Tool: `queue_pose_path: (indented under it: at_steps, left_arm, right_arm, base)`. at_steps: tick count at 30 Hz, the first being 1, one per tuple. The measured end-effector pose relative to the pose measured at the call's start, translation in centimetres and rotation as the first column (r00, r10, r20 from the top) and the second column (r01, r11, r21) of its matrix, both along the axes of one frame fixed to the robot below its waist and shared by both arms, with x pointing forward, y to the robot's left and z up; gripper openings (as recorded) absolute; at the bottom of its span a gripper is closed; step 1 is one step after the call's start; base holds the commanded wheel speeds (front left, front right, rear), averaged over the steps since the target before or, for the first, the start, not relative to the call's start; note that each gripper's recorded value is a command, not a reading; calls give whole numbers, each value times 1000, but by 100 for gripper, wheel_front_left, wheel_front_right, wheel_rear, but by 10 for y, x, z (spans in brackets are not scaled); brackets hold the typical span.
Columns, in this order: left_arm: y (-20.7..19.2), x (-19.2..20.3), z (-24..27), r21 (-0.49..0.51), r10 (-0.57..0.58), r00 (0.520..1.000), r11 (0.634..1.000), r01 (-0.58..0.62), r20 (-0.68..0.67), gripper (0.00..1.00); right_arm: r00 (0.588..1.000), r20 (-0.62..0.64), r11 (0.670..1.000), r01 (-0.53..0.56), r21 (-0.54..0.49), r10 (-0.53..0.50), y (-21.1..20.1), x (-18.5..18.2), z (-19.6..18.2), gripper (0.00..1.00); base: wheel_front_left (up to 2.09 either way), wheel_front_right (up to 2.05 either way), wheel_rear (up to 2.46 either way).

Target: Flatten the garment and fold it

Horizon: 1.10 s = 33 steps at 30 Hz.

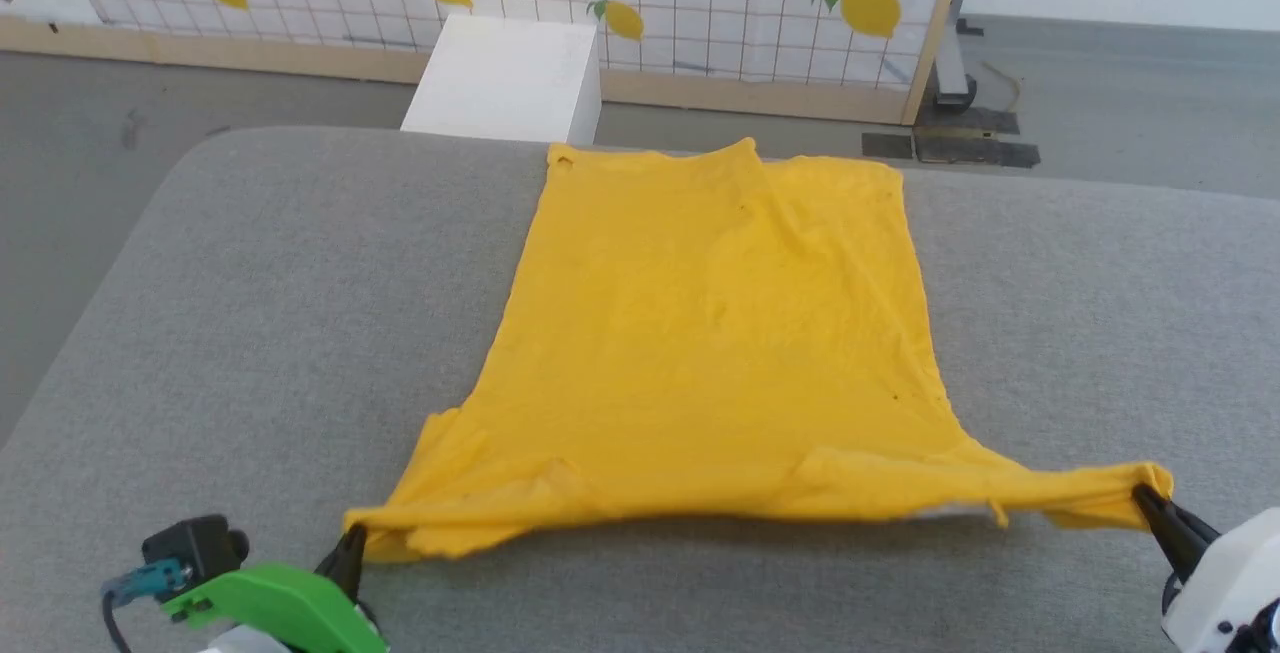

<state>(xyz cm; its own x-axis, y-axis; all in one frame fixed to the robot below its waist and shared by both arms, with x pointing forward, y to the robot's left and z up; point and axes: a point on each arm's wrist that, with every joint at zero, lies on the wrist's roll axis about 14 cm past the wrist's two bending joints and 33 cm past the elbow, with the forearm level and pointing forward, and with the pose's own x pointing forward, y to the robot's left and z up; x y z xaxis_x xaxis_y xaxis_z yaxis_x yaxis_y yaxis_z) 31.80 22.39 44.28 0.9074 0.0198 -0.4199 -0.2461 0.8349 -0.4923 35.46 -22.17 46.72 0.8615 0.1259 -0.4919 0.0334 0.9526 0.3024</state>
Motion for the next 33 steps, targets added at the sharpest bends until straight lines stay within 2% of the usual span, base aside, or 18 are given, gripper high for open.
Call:
queue_pose_path:
  at_steps: [4,8,10,14,20,22,23,24,25,29,33]
  left_arm:
    - [7,-20,-18,130,-28,988,990,47,-149,0]
    - [1,-39,-39,202,-84,952,968,147,-294,0]
    - [-4,-43,-46,199,-107,938,963,179,-329,0]
    - [-13,-50,-60,188,-142,916,956,225,-375,0]
    - [-16,-43,-63,176,-134,927,963,206,-351,0]
    - [-15,-42,-63,170,-121,933,968,187,-339,0]
    - [-14,-41,-63,169,-116,935,969,181,-335,0]
    - [-14,-40,-62,165,-110,939,971,171,-326,0]
    - [-13,-39,-60,167,-106,942,972,166,-318,0]
    - [-9,-33,-54,178,-91,954,973,146,-285,0]
    - [-7,-27,-45,179,-80,965,976,127,-248,0]
  right_arm:
    - [997,-73,998,-30,-63,25,-1,-12,-3,0]
    - [975,-199,980,-132,-151,100,10,-22,-16,0]
    - [959,-248,967,-182,-178,135,16,-25,-24,0]
    - [894,-395,924,-314,-218,211,33,-39,-54,0]
    - [791,-553,872,-440,-215,263,46,-56,-91,0]
    - [777,-571,867,-452,-211,266,47,-58,-98,0]
    - [786,-559,871,-444,-209,266,47,-55,-97,0]
    - [788,-555,874,-441,-204,268,47,-54,-97,53]
    - [790,-552,879,-434,-198,266,47,-54,-97,100]
    - [841,-475,917,-370,-152,261,46,-42,-81,100]
    - [928,-309,964,-249,-95,209,37,-20,-41,100]
  base:
    - [0,0,0]
    - [0,0,0]
    - [0,0,0]
    - [0,0,0]
    - [0,0,0]
    - [0,0,0]
    - [0,0,0]
    - [0,0,0]
    - [0,0,0]
    - [0,0,0]
    - [0,0,0]
